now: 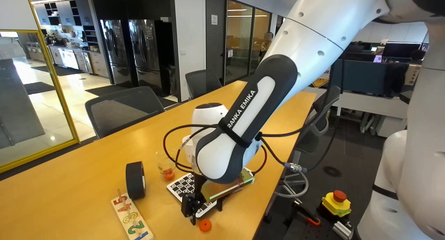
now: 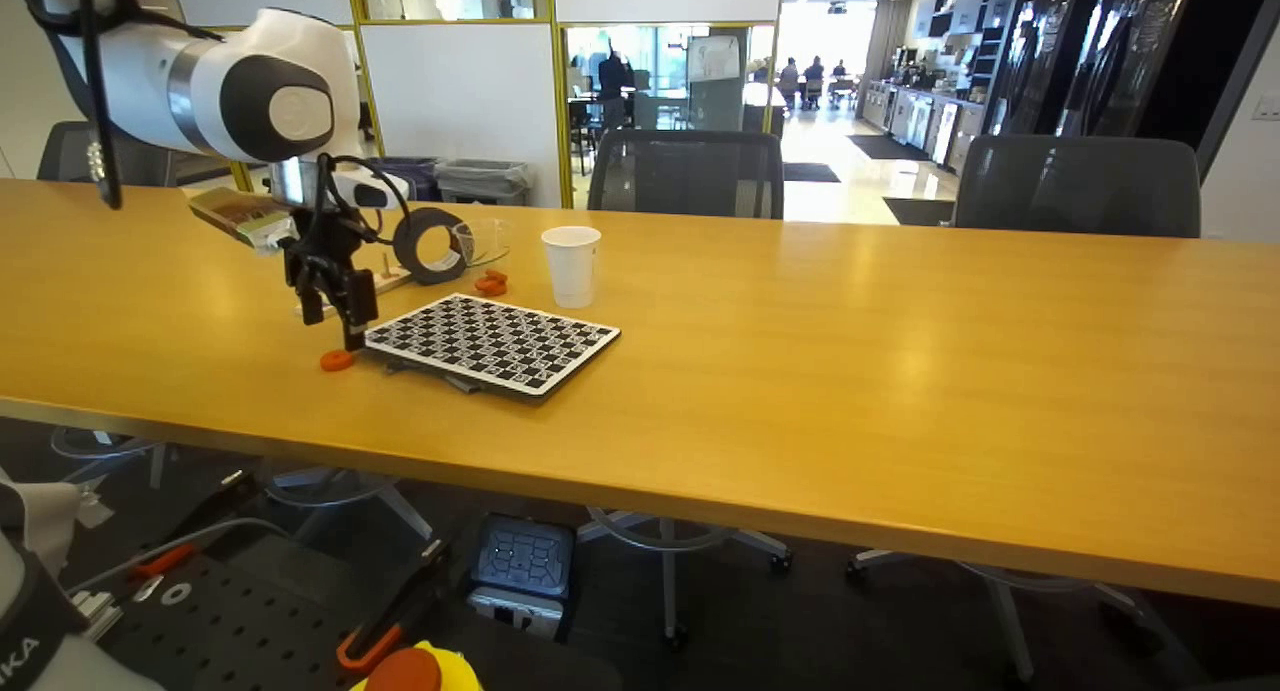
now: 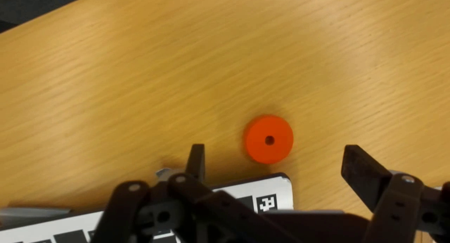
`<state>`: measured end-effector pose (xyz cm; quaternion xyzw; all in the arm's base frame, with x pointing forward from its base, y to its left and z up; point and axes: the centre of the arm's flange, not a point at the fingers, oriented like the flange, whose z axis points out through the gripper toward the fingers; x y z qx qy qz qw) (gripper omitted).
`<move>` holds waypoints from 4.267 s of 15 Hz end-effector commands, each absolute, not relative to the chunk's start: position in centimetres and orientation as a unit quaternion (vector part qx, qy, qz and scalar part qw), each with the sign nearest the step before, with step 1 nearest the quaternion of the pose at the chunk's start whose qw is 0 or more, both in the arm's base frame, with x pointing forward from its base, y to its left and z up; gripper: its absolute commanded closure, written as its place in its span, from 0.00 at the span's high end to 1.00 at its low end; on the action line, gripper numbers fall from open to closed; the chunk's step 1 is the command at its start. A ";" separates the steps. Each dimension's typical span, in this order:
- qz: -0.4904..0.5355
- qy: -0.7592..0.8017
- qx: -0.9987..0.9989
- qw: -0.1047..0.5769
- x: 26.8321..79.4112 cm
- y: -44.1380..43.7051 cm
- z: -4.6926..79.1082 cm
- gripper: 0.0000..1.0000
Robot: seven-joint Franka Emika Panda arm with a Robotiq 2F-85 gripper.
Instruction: Put the blue disc in the white cup and the orange discs in the clear cup
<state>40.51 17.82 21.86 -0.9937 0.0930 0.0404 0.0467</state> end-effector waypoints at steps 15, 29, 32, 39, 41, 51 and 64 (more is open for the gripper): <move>-0.018 0.103 -0.994 0.013 39.5 19.8 19.1 1.00; -0.030 0.113 -0.993 0.007 39.2 20.2 18.7 1.00; -0.034 0.109 -0.993 0.005 39.1 20.2 18.6 0.68; -0.036 0.107 -0.994 -0.011 39.3 20.2 19.7 0.18; -0.037 0.103 -0.994 -0.021 39.4 20.0 20.4 0.21; -0.021 -0.013 -0.997 -0.066 44.4 19.6 30.4 0.21; -0.081 -0.134 -0.988 -0.001 61.3 13.7 35.3 0.21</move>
